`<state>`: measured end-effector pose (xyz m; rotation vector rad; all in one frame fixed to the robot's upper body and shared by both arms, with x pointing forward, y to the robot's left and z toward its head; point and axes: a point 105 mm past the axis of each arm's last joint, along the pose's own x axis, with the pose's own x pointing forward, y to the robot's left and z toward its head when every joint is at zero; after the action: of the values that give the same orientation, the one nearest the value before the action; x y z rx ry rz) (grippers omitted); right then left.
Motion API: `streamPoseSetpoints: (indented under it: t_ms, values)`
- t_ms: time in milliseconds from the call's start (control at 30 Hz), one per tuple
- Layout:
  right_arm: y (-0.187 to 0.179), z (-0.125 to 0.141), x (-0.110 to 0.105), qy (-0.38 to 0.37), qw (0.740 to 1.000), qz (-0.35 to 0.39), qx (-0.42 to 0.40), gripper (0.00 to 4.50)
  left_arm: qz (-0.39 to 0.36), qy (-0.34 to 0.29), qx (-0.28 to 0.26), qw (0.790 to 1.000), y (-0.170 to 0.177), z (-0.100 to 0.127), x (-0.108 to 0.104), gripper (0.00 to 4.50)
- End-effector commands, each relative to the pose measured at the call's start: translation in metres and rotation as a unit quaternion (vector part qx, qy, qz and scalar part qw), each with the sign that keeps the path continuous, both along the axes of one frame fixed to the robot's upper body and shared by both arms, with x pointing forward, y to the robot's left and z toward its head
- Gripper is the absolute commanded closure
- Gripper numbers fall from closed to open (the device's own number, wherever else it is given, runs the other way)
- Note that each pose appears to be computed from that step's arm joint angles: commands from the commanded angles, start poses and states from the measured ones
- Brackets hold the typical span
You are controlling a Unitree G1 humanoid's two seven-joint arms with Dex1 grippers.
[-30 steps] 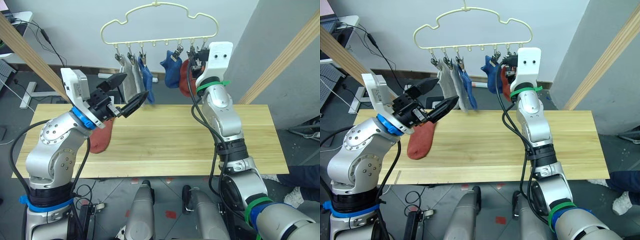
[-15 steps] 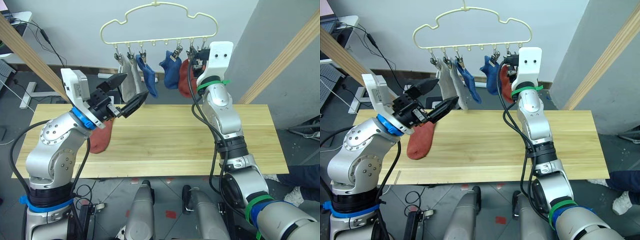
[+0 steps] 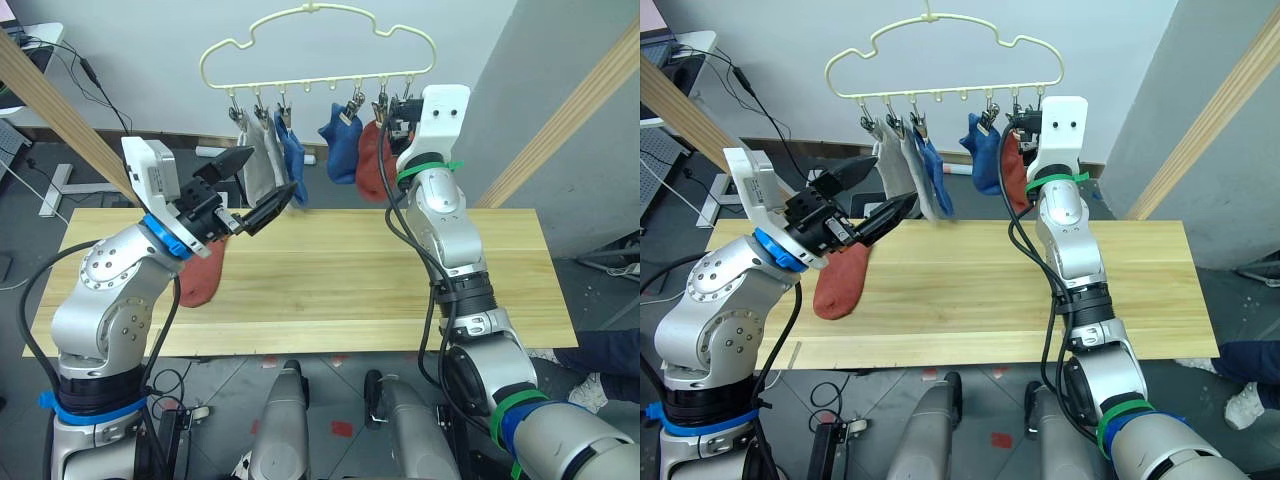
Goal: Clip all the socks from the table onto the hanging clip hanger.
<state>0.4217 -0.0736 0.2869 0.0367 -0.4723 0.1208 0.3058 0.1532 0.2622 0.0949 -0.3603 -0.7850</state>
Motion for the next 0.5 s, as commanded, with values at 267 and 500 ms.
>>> streamPoseSetpoints:
  t_ms: [267, 500]
  values:
    - [0.004, 0.009, -0.01, -0.02, 1.0, 0.006, 0.003, 2.13, -0.002, -0.022, 0.0, 1.0, -0.001, 0.009, -0.006, 0.0]
    - [0.004, 0.012, -0.003, -0.017, 1.0, -0.007, 0.002, 2.13, -0.001, -0.021, -0.001, 1.0, -0.001, 0.01, -0.006, 0.0]
